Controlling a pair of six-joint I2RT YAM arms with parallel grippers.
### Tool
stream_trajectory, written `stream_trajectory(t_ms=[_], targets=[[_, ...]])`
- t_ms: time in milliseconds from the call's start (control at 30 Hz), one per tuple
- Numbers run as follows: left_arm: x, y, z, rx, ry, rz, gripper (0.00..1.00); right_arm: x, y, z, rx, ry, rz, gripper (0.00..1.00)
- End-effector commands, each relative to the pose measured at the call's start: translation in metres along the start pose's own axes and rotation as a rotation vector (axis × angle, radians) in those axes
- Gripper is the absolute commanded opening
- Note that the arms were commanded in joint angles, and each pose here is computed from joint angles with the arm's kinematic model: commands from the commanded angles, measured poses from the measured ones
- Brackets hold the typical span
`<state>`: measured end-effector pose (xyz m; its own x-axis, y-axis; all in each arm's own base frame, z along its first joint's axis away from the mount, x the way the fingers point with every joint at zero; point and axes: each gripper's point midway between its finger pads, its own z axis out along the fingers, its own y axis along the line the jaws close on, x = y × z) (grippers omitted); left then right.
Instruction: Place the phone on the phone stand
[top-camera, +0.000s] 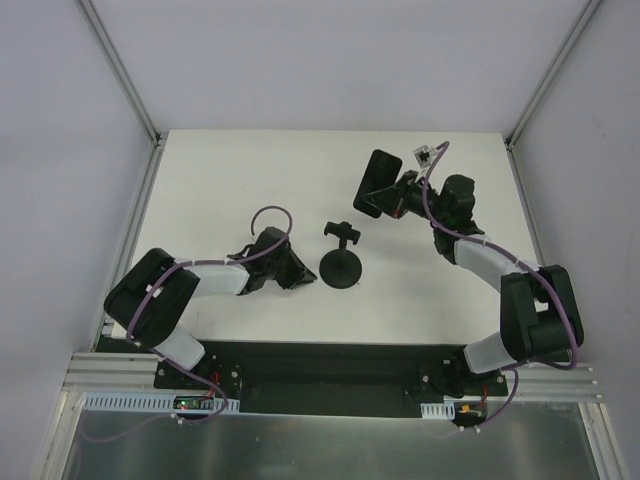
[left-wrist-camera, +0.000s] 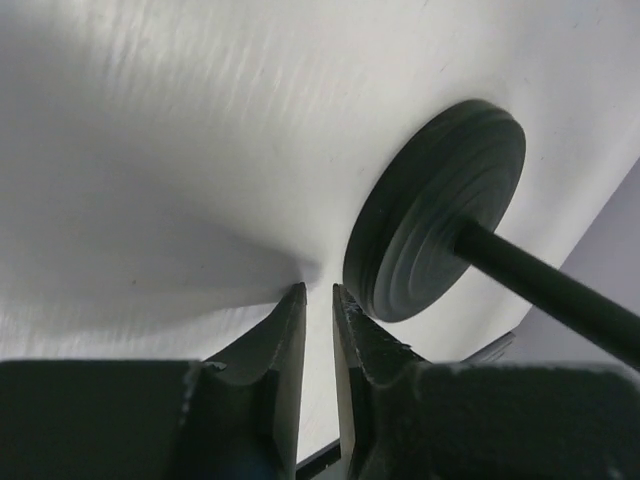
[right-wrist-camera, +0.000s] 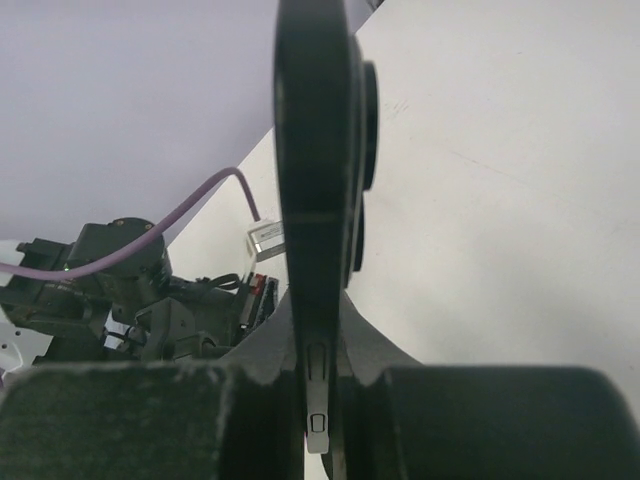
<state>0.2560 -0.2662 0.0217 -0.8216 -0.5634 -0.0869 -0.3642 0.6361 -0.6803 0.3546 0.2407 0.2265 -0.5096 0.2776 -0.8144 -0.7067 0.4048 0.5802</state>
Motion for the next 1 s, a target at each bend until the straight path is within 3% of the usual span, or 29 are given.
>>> stream_trajectory(t_ms=[0,133,167,267,400,533,567,600,700,800,967], targets=[[0.012,-0.001,-0.018,0.031,0.010,-0.032,0.16,-0.039,0.019,-0.020,0.019,-0.091,-0.149,0.00],[0.002,-0.016,-0.052,0.120,-0.084,0.093,0.29,-0.040,0.016,-0.034,0.119,-0.049,-0.221,0.01],[-0.004,-0.014,-0.061,0.128,-0.133,0.158,0.47,-0.037,0.015,-0.037,0.140,-0.029,-0.215,0.00],[-0.030,-0.037,-0.106,0.235,-0.330,0.337,0.76,-0.035,0.025,-0.046,0.145,0.013,-0.248,0.00],[-0.038,-0.110,-0.177,0.449,-0.401,0.617,0.88,-0.036,0.062,-0.050,0.010,0.076,-0.294,0.00],[-0.030,-0.171,-0.224,0.672,-0.309,0.783,0.90,-0.037,0.095,-0.059,-0.093,0.083,-0.324,0.01],[-0.013,-0.182,-0.234,0.756,-0.218,0.846,0.90,-0.033,0.108,-0.060,-0.143,0.099,-0.329,0.00],[-0.011,-0.205,-0.254,0.824,-0.214,0.896,0.90,-0.033,0.119,-0.063,-0.177,0.100,-0.345,0.01],[0.012,-0.232,-0.272,0.975,-0.042,1.000,0.89,-0.027,0.151,-0.064,-0.285,0.120,-0.385,0.00],[0.019,-0.253,-0.278,1.051,0.053,1.056,0.76,-0.018,0.174,-0.062,-0.375,0.150,-0.408,0.00],[0.039,-0.271,-0.281,1.133,0.164,1.134,0.68,-0.009,0.188,-0.055,-0.431,0.180,-0.409,0.01]])
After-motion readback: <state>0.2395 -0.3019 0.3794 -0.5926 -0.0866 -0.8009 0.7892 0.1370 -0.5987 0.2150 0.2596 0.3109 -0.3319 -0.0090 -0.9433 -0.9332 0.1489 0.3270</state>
